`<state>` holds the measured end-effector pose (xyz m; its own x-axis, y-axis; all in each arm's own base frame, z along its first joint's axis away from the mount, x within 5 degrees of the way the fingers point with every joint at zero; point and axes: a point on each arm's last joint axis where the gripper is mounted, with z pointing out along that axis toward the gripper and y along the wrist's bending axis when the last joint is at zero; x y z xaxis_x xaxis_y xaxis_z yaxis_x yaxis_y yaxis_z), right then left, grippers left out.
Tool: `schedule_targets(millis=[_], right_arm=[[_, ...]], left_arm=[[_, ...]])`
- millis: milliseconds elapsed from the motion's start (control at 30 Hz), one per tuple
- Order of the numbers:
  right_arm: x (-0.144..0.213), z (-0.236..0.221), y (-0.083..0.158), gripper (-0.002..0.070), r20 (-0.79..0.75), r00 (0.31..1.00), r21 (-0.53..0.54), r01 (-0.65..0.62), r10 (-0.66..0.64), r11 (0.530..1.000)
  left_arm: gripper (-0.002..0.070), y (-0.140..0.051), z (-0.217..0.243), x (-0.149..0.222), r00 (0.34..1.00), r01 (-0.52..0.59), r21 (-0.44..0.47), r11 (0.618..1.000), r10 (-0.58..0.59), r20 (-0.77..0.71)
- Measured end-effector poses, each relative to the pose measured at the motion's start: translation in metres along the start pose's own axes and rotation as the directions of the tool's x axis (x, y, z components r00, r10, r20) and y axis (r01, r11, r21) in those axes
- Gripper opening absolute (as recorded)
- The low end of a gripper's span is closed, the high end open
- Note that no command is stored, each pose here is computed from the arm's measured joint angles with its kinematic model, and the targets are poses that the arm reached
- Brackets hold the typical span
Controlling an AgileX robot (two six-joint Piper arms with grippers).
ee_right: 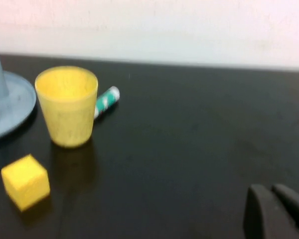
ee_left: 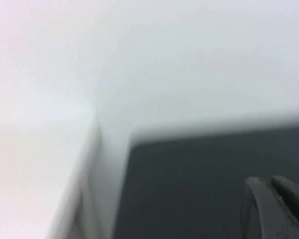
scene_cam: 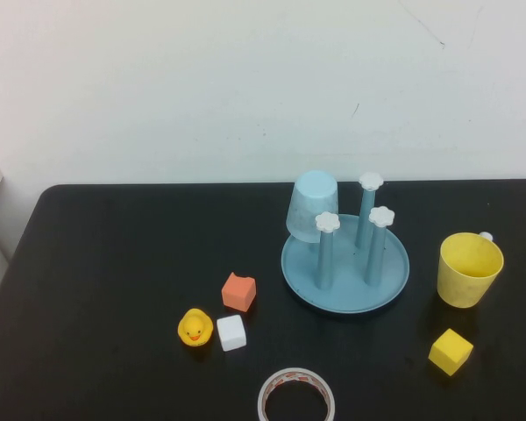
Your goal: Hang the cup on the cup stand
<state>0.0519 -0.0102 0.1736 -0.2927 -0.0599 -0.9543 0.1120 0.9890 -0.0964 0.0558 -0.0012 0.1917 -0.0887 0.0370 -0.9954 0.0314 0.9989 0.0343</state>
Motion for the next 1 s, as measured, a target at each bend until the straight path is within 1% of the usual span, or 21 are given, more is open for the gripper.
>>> schedule_targets(millis=[100,200,267,300,333,433,533,633,867,933,1000], right_arm=[[-0.006,0.0,0.001,-0.0001,0.084,0.996,-0.005,0.015,-0.015,1.0],[-0.022,-0.002,0.003,-0.0001,0.254,0.967,-0.02,0.033,-0.027,0.999],[-0.033,-0.006,0.004,-0.0001,0.374,0.926,-0.021,0.07,-0.057,0.997],[-0.036,-0.007,0.005,-0.0001,0.409,0.91,-0.02,0.08,-0.065,0.997],[-0.042,-0.011,0.006,-0.0001,0.482,0.872,-0.017,0.102,-0.081,0.995],[-0.052,-0.017,0.008,-0.0001,0.589,0.801,-0.008,0.136,-0.106,0.991],[-0.058,-0.022,0.01,-0.0001,0.658,0.744,-0.003,0.157,-0.116,0.988],[-0.06,-0.024,0.01,-0.0001,0.686,0.718,-0.004,0.16,-0.114,0.987],[-0.064,-0.027,0.011,-0.0001,0.722,0.685,-0.009,0.152,-0.099,0.988],[-0.065,-0.029,0.01,-0.0001,0.735,0.674,-0.019,0.129,-0.073,0.992],[-0.066,-0.03,0.009,-0.0001,0.746,0.664,-0.032,0.098,-0.042,0.995]], left_arm=[[-0.0002,-0.001,-0.002,-0.019,0.978,-0.001,0.006,1.0,0.0,0.209],[-0.0001,-0.001,-0.007,-0.036,0.919,-0.006,0.01,1.0,0.002,0.393],[-0.0002,-0.001,-0.012,-0.046,0.865,-0.01,0.013,1.0,0.002,0.503],[-0.0002,-0.002,-0.014,-0.049,0.842,-0.012,0.014,1.0,0.003,0.539],[-0.0002,-0.002,-0.017,-0.053,0.814,-0.013,0.015,1.0,0.002,0.58],[-0.0001,-0.002,-0.024,-0.062,0.737,-0.017,0.017,1.0,0.001,0.676],[-0.0002,-0.002,-0.029,-0.066,0.683,-0.021,0.018,1.0,0.001,0.731],[-0.0001,-0.004,-0.032,-0.069,0.649,-0.037,0.016,0.999,0.011,0.761],[-0.0001,-0.004,-0.033,-0.07,0.635,-0.049,0.013,0.999,0.021,0.772],[-0.0001,-0.004,-0.033,-0.07,0.639,-0.042,0.017,0.999,0.014,0.769],[-0.0001,-0.004,-0.031,-0.069,0.657,-0.029,0.028,0.999,-0.002,0.754]])
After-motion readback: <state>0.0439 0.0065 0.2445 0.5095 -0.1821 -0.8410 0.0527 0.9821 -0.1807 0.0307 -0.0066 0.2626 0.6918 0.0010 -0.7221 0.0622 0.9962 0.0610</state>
